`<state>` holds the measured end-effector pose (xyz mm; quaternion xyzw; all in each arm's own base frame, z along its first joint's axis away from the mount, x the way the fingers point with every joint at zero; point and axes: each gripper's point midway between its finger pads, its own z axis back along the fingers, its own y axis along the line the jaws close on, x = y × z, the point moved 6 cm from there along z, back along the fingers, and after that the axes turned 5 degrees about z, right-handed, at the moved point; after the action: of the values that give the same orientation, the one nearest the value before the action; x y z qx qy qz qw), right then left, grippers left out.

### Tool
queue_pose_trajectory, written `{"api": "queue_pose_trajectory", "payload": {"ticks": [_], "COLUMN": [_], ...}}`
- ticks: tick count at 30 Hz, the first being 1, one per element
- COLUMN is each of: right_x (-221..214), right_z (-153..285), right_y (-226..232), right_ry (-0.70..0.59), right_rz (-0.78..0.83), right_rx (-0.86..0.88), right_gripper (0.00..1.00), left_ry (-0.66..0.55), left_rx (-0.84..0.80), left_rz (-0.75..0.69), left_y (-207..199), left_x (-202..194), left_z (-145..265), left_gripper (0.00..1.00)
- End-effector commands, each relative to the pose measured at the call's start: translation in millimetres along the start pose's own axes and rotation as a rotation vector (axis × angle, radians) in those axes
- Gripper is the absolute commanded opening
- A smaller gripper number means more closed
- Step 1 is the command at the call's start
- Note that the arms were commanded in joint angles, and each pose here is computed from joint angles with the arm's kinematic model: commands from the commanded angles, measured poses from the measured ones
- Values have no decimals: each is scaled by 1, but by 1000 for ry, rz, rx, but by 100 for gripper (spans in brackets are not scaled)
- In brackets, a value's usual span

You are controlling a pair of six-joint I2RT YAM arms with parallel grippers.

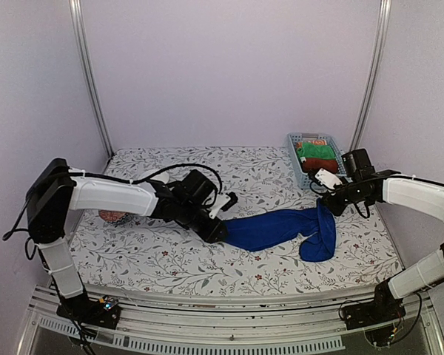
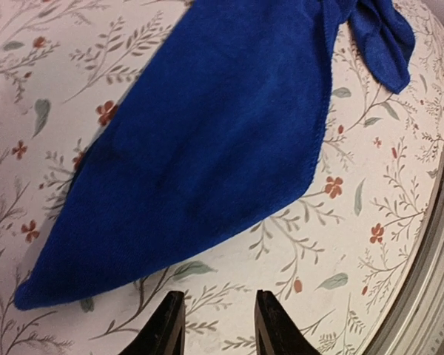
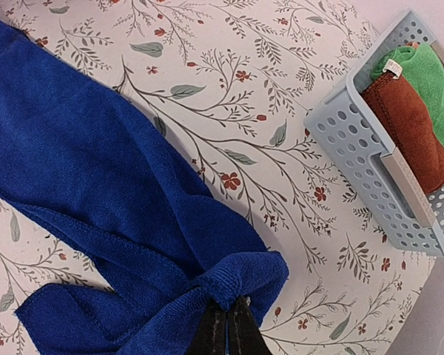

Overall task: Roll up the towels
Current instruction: Adjust the towel at the center of the board, then pick up the towel from the center of the board.

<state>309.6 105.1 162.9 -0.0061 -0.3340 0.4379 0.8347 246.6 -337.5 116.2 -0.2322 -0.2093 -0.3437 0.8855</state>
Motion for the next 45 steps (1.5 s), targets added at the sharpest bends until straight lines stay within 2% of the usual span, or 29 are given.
{"api": "queue_pose_trajectory", "payload": {"ticks": [1,5,9,17,24,31,34,39,45], "right_x": [-1,1,0,0,0,0,1,12,51], "right_z": [0,3,3,0,0,0,1,16,81], "right_y": [1,0,0,0,0,0,0,-16,-90], "right_ry": [-21,-35,-37,-34,-35,-32,-37,-61,-173], "right_rz": [-23,-25,-27,-27,-27,-27,-29,-30,-54], "right_rx": [-12,-29,-28,-20,-19,-21,-22,-78,-247], "right_gripper": [2,2,2,3,2,2,2,2,2], "left_ry": [-53,-19,3,70,96,73,29,-90,-272], "left_rx": [-101,-29,23,6,32,50,50,116,341], "left_rz": [-103,-148,-203,-254,-245,-243,-248,-243,-156], "left_y": [-45,-51,-59,-65,-60,-60,-64,-55,5], "left_x": [25,31,33,25,20,25,33,64,105], "left_z": [-21,-51,-66,-88,-94,-89,-76,-19,102], "left_gripper": [31,31,35,35,23,4,0,0,0]}}
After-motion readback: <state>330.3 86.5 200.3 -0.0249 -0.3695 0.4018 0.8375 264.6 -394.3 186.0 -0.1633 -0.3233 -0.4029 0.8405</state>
